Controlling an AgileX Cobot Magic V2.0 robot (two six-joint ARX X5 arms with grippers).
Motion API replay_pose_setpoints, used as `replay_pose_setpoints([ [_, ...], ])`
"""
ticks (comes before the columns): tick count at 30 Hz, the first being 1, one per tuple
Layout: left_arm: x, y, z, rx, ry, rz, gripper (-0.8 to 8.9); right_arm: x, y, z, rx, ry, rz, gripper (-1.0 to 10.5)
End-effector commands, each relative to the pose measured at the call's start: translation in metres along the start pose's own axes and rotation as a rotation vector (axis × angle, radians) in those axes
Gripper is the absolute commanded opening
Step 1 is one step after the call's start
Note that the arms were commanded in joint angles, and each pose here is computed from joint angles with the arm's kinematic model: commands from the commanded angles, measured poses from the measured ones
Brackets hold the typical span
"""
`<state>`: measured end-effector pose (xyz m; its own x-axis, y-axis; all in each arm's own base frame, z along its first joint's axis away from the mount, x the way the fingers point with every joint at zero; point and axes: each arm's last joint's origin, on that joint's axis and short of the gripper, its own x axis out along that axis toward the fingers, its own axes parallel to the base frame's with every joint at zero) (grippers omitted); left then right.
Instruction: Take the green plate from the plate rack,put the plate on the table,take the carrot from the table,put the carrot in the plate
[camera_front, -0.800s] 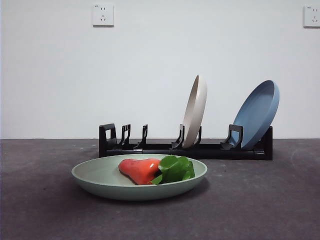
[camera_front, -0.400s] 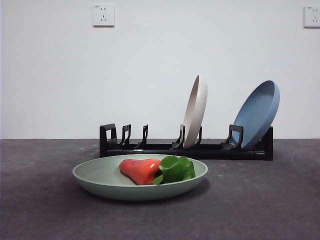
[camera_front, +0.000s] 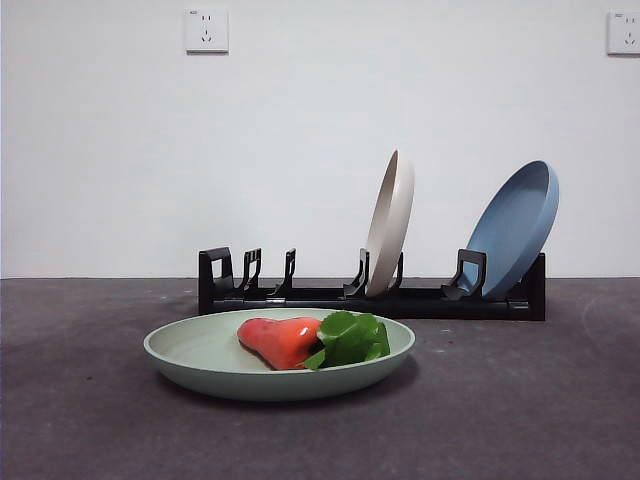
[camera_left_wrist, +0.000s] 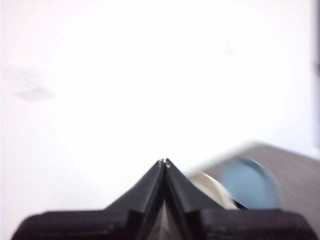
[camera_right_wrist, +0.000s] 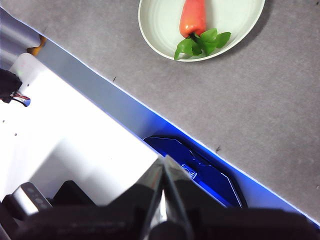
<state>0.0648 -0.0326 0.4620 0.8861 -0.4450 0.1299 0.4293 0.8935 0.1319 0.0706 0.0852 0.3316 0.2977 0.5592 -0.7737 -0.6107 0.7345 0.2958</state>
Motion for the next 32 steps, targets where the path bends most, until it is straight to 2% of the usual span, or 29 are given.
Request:
replay_pose_setpoints([
  [1,-0.008,0.006,-0.02,0.065,-0.061,0.132,-0.03,0.001,0.0,-0.001,0.001,0.002,-0.002,0.0],
  [5,-0.013,0.009,-0.061,0.096,-0.101,0.253,-0.03,0.001,0.0,-0.001,0.001,0.002,-0.002,0.0],
  [8,-0.012,0.01,-0.101,0.103,-0.081,0.312,-0.03,0.001,0.0,-0.001,0.001,0.002,-0.002,0.0],
  [15,-0.013,0.007,-0.191,-0.004,0.02,0.366,-0.03,0.001,0.0,-0.001,0.001,0.002,-0.002,0.0],
  [19,-0.014,0.004,-0.236,-0.019,0.098,0.361,-0.03,0.001,0.0,-0.001,0.001,0.002,-0.002,0.0],
  [25,-0.017,-0.001,-0.278,-0.037,0.16,0.358,-0.03,0.001,0.0,-0.001,0.001,0.002,-0.002,0.0],
  [32,-0.021,-0.004,-0.3,-0.064,0.197,0.358,-0.03,0.001,0.0,-0.001,0.001,0.002,-0.002,0.0],
])
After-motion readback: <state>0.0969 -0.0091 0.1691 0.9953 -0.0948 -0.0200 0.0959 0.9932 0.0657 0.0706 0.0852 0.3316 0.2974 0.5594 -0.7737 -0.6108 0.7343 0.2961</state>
